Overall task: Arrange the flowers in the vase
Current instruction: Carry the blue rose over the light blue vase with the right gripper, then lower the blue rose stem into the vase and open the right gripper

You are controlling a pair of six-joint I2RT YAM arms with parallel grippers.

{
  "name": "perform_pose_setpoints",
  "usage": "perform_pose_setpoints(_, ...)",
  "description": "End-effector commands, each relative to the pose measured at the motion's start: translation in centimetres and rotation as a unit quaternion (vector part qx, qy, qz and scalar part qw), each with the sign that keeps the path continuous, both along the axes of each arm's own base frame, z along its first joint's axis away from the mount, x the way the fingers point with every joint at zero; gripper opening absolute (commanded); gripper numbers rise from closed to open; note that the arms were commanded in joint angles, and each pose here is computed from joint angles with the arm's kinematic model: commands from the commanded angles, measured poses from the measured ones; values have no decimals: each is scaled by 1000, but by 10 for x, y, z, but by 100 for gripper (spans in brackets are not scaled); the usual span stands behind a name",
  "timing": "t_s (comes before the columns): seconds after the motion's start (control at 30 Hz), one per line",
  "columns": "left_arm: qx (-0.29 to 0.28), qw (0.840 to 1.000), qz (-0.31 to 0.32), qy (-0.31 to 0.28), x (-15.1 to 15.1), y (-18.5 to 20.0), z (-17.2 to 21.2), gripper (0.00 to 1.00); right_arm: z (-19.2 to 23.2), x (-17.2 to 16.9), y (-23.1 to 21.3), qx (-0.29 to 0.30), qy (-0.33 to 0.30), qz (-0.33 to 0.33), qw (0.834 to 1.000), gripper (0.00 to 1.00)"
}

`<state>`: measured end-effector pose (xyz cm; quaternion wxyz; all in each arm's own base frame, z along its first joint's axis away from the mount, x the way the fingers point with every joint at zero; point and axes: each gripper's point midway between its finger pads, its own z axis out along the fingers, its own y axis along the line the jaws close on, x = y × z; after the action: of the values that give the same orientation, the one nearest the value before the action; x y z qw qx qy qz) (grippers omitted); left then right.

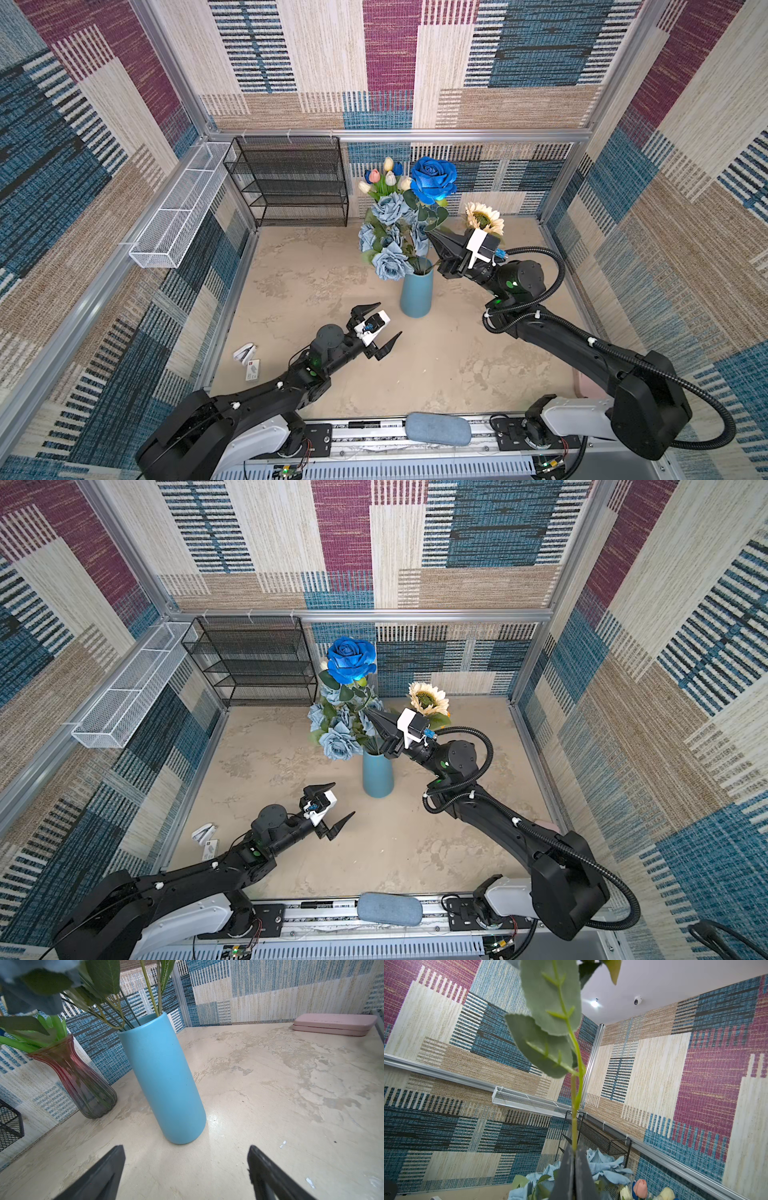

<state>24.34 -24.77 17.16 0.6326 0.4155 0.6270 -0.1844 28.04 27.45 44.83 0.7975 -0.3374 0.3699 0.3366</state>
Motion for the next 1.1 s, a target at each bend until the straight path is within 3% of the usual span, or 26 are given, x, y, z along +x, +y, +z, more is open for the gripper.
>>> perform_pose_setpoints(0.0,-4,1000,-10,-12,-1,-4,7,95,-12,7,-2,3,37,-9,999,2)
perform_pose_setpoints(0.23,-3,1000,-11,-11,-1,-4,7,94,-43,22,0,-17,94,-23,995,7)
perform_pose_setpoints(0.4,-3,1000,-10,-12,-1,-4,7,94,-53,22,-3,-22,107,-30,994,29)
perform_pose_setpoints(0.67,-5,1000,-12,-13,-2,-4,9,94,-50,18,-10,-20,118,-41,992,45)
perform_pose_setpoints(1.07,-4,1000,-11,-10,-1,-4,8,94,-97,14,-14,-57,170,-55,982,52)
